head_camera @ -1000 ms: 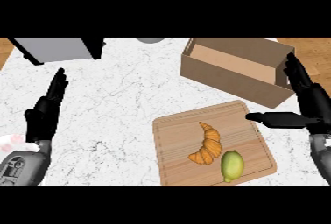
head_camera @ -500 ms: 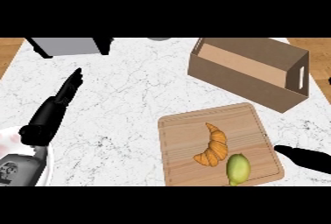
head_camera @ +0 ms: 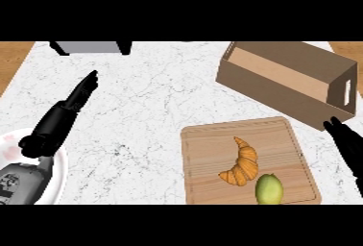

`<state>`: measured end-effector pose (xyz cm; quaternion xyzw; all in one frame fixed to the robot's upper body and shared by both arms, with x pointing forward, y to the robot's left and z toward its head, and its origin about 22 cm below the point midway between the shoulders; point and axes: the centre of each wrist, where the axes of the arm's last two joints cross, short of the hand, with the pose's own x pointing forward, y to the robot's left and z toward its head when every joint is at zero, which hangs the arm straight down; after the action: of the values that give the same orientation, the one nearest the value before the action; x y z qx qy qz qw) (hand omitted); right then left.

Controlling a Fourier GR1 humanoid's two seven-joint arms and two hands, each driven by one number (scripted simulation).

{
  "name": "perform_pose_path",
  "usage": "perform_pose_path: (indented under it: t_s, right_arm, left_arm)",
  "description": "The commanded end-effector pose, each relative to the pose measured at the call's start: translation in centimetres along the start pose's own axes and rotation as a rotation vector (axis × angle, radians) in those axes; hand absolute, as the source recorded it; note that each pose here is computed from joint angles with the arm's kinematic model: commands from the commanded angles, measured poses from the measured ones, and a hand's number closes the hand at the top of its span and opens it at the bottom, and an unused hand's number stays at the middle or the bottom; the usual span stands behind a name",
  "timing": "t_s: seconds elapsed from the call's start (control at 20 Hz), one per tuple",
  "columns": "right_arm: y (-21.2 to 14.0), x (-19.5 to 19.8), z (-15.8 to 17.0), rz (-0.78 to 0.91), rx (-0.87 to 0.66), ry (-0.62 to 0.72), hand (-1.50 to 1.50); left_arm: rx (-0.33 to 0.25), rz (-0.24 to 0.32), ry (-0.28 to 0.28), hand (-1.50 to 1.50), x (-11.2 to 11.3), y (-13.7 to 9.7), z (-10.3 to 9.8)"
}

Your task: Pick the croissant from the cutting board and place it in the cardboard box

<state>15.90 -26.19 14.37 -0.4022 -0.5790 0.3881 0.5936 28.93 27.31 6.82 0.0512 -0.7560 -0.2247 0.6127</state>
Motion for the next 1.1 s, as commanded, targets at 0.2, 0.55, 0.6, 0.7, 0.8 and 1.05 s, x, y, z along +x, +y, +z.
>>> perform_pose_path:
  t_s: [0.2, 0.55, 0.6, 0.7, 0.8, 1.05]
  right_arm:
    - [0.0, 5.3, 0.7, 0.241, 0.184, 0.136, -1.50]
    - [2.1, 9.1, -1.4, 0.259, 0.283, 0.233, -1.50]
    - [3.6, 9.4, -1.4, 0.266, 0.304, 0.239, -1.50]
    - [4.4, 9.9, -2.3, 0.254, 0.306, 0.254, -1.50]
    - [6.5, 11.5, -1.8, 0.254, 0.325, 0.254, -1.50]
    - [6.8, 12.1, -3.1, 0.279, 0.329, 0.288, -1.50]
  left_arm:
    - [-0.049, 0.010, -0.027, 0.00, 1.3, -0.9, -1.5]
    - [-0.048, 0.009, -0.031, 0.00, 0.3, -0.4, -1.3]
    - [-0.037, -0.005, -0.024, 0.00, 0.8, -0.1, -1.9]
    - [-0.024, 0.012, -0.016, 0.00, -0.5, 0.4, -1.1]
    - [-0.031, 0.012, -0.024, 0.00, 0.7, 0.5, -1.7]
    - [-0.028, -0.003, -0.015, 0.00, 0.4, -0.2, -0.9]
